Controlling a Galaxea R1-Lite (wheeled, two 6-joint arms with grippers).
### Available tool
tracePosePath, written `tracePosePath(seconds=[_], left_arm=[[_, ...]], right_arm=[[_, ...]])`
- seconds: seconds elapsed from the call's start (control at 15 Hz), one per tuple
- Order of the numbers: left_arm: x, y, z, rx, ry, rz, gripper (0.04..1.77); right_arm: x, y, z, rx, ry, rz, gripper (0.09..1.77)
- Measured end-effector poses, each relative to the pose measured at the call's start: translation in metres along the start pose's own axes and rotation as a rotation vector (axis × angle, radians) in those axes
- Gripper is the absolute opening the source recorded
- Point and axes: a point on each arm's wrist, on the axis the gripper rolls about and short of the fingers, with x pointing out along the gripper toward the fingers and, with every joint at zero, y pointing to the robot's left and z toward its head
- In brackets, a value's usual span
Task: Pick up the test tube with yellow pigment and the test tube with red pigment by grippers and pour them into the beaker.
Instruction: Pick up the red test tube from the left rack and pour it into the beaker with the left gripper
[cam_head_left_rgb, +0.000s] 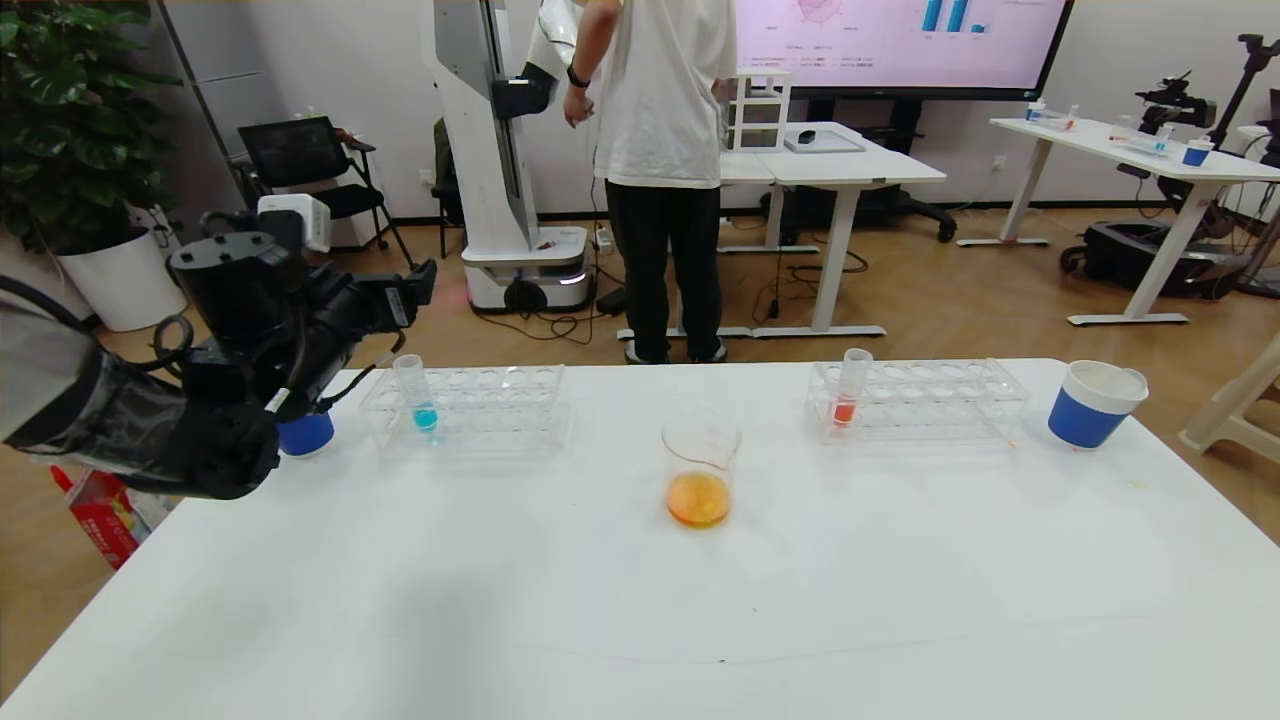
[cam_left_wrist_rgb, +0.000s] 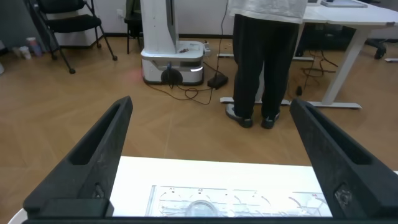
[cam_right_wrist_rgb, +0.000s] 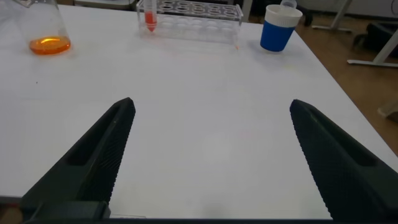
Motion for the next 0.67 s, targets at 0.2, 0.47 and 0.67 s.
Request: tracePosePath(seconds=[0.2,0.47,0.67], left_arm=[[-0.02,-0.012,0.021,0.012,-0.033,-0.039,1.75],[-0.069,-0.01,0.063,0.048,-0.093,-0.067,1.75],[-0.121,0.0,0.092,0.056,-0.087,-0.077,1.75]], right_arm=[[0.0,0.0,0.0,0.0,0.0,0.0,1.74],[0.0,0.0,0.0,0.0,0.0,0.0,1.74],[0.0,0.0,0.0,0.0,0.0,0.0,1.74]])
